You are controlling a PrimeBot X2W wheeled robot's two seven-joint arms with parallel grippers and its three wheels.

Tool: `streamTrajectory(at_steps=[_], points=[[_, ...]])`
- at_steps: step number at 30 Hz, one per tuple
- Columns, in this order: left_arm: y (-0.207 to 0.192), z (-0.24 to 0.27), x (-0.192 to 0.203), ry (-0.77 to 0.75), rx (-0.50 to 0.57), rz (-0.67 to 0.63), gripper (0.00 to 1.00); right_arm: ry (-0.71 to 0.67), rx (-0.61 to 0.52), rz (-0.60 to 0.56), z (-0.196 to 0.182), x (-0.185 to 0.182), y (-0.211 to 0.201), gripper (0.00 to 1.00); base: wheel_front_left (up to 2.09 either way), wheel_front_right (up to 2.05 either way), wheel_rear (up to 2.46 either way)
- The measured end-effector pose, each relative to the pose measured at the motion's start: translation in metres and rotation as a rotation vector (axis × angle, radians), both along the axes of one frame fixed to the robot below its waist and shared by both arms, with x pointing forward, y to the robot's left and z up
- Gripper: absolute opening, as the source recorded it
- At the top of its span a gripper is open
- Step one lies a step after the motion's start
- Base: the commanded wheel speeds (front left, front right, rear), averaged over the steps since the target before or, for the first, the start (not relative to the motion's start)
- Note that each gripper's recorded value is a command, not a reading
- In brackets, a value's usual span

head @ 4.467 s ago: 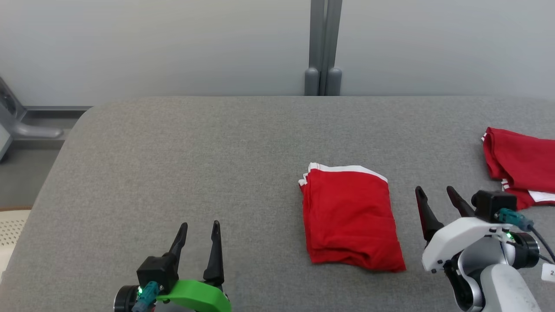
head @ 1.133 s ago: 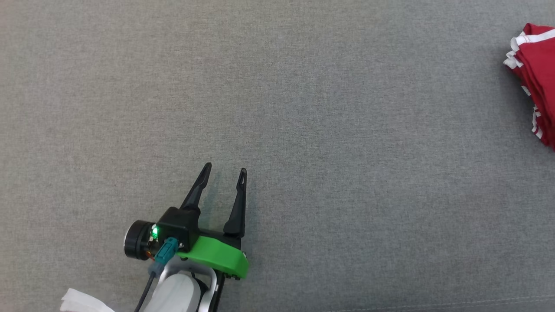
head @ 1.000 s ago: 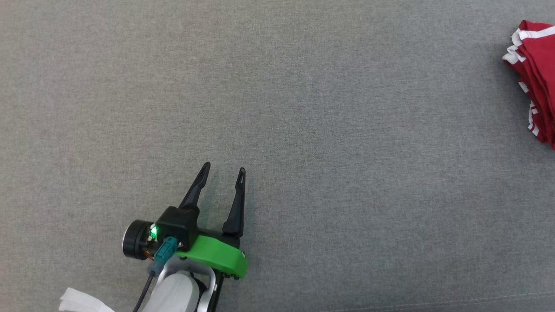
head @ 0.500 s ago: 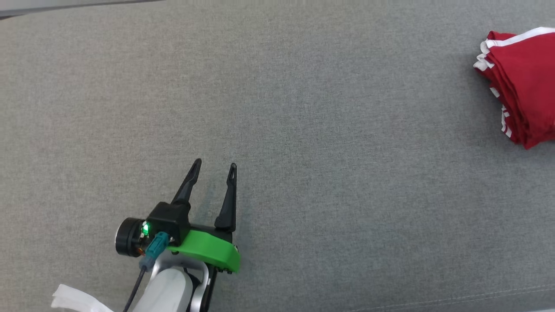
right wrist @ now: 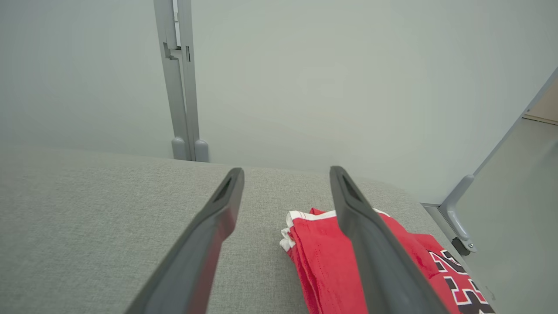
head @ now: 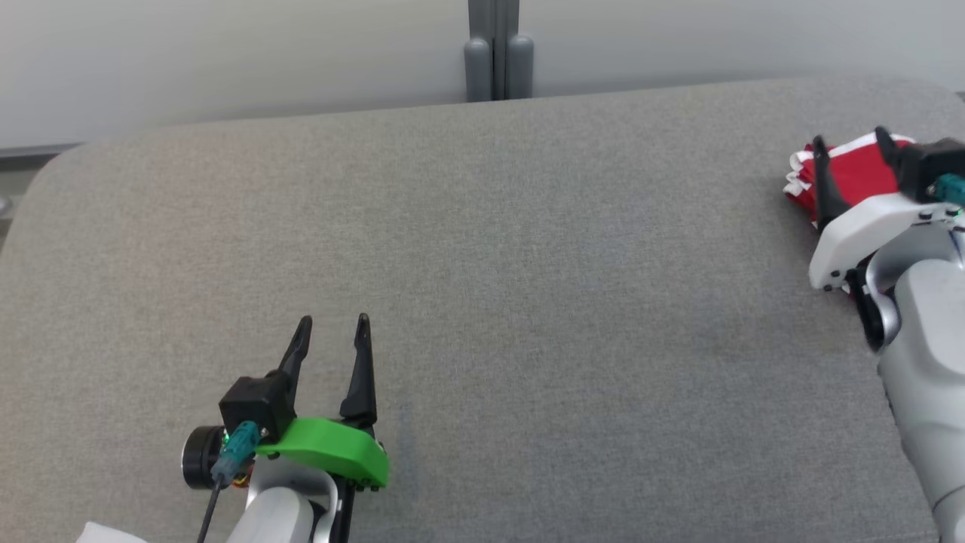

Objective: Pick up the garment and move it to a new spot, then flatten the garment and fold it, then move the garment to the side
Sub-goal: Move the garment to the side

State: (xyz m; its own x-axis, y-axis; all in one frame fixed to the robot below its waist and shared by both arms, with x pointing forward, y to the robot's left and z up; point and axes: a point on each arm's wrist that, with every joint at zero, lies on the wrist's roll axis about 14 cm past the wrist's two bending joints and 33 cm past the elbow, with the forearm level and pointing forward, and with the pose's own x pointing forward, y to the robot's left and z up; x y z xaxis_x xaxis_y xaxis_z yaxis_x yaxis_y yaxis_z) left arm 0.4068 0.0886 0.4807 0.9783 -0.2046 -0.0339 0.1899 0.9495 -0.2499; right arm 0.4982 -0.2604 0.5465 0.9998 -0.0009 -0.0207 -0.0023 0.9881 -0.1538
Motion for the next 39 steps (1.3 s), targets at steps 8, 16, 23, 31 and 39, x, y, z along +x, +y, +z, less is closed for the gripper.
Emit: streamTrajectory(at_steps=[8,16,23,31,39], points=[[0.024,0.005,-0.027,-0.012,-0.006,0.078,1.0,-0.074,0.112,0.133,0.0,-0.042,0.07,1.0,0.0,0.0,0.0],[0.041,-0.004,-0.051,0.014,-0.023,0.139,1.0,-0.073,0.201,0.176,-0.018,-0.084,0.111,1.0,0.0,0.0,0.0],[0.042,-0.006,-0.059,0.017,-0.031,0.152,1.0,-0.077,0.221,0.157,-0.028,-0.116,0.11,1.0,0.0,0.0,0.0],[0.037,0.003,-0.057,-0.011,-0.029,0.143,1.0,-0.069,0.293,0.155,-0.032,-0.137,0.111,1.0,0.0,0.0,0.0],[0.034,0.004,-0.057,-0.017,-0.025,0.137,1.0,-0.077,0.297,0.154,-0.027,-0.143,0.11,1.0,0.0,0.0,0.0]])
